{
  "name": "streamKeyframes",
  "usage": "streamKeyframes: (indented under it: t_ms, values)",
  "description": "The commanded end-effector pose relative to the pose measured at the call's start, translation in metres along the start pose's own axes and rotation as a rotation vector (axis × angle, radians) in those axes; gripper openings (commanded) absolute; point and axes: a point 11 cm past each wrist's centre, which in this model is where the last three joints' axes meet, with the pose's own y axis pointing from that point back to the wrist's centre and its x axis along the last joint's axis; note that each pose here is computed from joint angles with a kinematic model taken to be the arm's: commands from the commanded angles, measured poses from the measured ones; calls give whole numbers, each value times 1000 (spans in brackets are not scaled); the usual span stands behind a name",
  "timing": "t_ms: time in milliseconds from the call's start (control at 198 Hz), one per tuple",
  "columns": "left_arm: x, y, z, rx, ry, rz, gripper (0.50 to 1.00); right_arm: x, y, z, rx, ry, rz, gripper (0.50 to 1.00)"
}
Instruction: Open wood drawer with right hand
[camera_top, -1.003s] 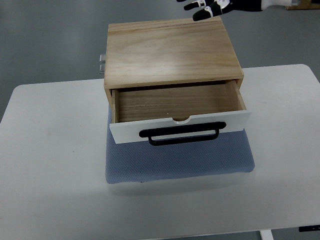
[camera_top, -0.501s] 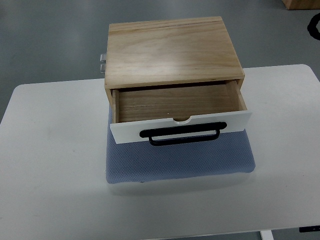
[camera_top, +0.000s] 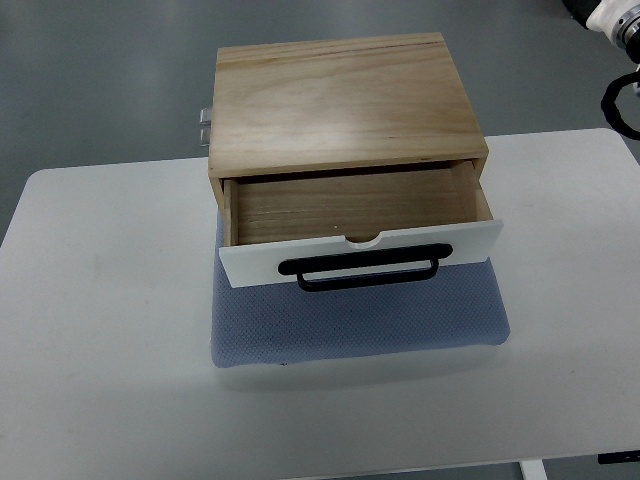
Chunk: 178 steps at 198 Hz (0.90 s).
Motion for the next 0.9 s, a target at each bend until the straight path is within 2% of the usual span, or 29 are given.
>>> streamKeyframes:
  t_ms: [0, 299, 603, 896]
  values:
    - [0, 0, 0, 0, 0, 0, 1000, 14, 3, 9, 8, -1, 44, 946]
    - [0, 0, 0, 0, 0, 0, 1000, 31, 14, 46, -60, -57, 80, 946]
    - [0, 0, 0, 0, 0, 0, 1000, 27, 26, 88, -131, -152, 5, 946]
    - [0, 0, -1, 1, 0, 0, 1000, 26, 29, 100, -136, -187, 16, 946]
